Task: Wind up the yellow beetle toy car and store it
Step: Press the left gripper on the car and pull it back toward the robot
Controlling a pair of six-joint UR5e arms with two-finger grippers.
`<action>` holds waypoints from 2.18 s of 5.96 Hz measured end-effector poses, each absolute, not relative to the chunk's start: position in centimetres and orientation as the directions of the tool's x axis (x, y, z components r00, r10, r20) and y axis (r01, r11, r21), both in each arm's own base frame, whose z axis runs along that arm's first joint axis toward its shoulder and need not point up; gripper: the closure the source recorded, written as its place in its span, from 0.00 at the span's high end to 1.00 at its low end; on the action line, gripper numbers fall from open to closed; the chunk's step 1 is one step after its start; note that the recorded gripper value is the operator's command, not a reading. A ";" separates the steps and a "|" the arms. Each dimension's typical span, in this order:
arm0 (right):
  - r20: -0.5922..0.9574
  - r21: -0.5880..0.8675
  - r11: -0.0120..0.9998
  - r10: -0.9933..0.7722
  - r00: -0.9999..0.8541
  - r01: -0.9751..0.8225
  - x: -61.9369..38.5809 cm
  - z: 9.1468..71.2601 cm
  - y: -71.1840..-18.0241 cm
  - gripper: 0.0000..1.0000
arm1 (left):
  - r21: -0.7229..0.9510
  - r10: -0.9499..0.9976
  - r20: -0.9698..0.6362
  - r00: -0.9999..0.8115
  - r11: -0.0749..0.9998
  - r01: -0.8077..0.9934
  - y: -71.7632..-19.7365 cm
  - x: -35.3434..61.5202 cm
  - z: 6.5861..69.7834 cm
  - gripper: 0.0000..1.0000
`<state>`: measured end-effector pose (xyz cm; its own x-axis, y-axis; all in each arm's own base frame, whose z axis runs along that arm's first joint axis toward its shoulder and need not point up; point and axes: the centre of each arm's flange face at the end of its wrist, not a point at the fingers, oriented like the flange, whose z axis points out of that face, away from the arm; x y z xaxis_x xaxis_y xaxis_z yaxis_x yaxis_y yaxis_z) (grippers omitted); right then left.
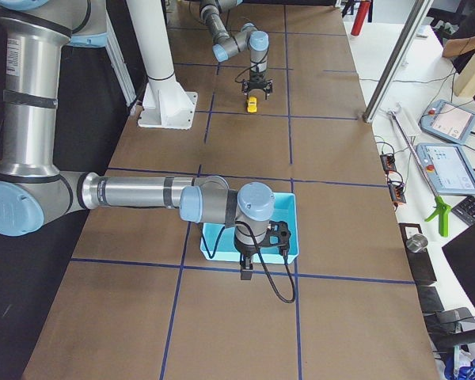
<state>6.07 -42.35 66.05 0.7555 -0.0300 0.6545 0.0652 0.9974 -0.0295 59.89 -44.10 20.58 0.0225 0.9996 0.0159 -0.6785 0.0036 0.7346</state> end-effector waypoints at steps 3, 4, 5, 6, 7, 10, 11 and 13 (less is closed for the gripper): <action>0.646 -0.049 0.997 -0.019 0.763 0.066 6.1 67.2 -43.2 1.00 | 0.735 1.000 0.011 0.004 -0.006 -0.678 -42.8 60.9 20.6 1.00; 0.642 -0.054 0.996 -0.016 0.767 0.066 6.1 67.5 -43.1 1.00 | 0.733 1.000 0.007 0.005 -0.002 -0.680 -42.7 61.0 20.7 1.00; 0.640 -0.057 0.996 -0.015 0.769 0.066 6.2 67.6 -43.1 1.00 | 0.730 1.000 0.003 0.006 0.002 -0.684 -42.9 61.4 20.7 1.00; 0.639 -0.060 0.996 -0.013 0.769 0.066 6.2 67.8 -43.1 1.00 | 0.730 1.000 0.002 0.007 0.004 -0.684 -43.1 61.8 20.7 1.00; 0.638 -0.062 0.996 -0.011 0.770 0.066 6.2 67.8 -43.0 1.00 | 0.733 1.000 0.004 0.008 0.003 -0.680 -43.2 62.1 20.6 1.00; 0.639 -0.059 0.996 -0.013 0.769 0.065 6.2 67.7 -43.3 1.00 | 0.735 1.000 0.003 0.004 0.000 -0.678 -43.2 63.0 20.6 0.79; 0.639 -0.059 0.996 -0.012 0.769 0.065 6.2 67.7 -43.3 1.00 | 0.735 1.000 0.003 0.003 0.000 -0.678 -43.2 63.0 20.6 0.59; 0.639 -0.062 0.996 -0.011 0.769 0.065 6.2 67.8 -43.2 1.00 | 0.733 1.000 0.002 0.002 0.000 -0.680 -43.2 63.0 20.8 0.04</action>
